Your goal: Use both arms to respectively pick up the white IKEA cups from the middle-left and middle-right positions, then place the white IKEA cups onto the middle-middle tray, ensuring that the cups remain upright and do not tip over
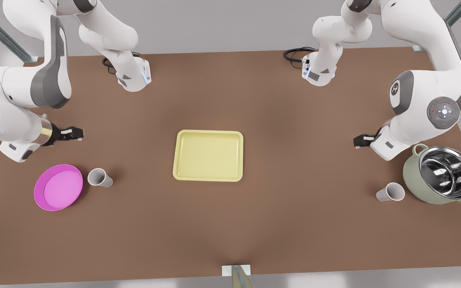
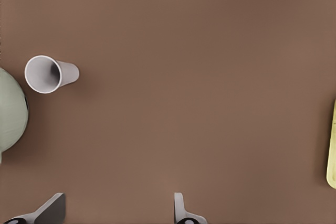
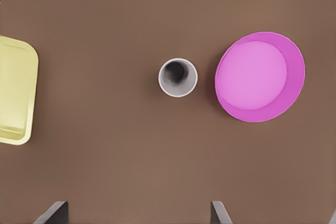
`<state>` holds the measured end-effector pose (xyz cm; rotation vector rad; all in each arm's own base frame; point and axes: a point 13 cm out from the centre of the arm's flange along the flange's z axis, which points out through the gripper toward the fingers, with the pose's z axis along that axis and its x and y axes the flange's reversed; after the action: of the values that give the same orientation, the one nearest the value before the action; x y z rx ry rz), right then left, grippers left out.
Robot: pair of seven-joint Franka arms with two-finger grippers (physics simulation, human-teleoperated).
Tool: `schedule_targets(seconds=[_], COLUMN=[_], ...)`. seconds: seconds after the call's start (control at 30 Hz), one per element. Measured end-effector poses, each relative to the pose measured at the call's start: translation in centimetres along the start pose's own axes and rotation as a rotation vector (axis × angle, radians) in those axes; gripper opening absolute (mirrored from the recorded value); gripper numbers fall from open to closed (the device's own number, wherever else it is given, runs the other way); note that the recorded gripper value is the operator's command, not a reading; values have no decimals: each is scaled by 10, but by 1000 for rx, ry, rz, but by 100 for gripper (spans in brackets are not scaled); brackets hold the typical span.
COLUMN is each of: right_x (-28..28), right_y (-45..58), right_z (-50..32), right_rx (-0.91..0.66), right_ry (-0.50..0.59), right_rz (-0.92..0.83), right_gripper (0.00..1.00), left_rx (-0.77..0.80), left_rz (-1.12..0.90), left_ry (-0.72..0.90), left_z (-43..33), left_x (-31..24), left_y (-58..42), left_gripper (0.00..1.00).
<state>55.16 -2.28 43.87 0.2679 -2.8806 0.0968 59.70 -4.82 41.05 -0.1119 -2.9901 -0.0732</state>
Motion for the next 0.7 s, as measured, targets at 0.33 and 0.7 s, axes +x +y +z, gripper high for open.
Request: schedule_targets(seconds=[0.33, 0.7], right_x=[-76, -119], right_y=[-22, -56], right_z=[125, 211], right_rx=[-67, -92], right_ry=[85, 1], right_rz=[-44, -24], right_gripper=[100, 100], left_rx=[19, 20], left_rz=[-161, -157], left_ry=[4, -59], left_z=[164, 244], left_x=[-123, -154], left_y=[115, 167], left_gripper=[100, 100])
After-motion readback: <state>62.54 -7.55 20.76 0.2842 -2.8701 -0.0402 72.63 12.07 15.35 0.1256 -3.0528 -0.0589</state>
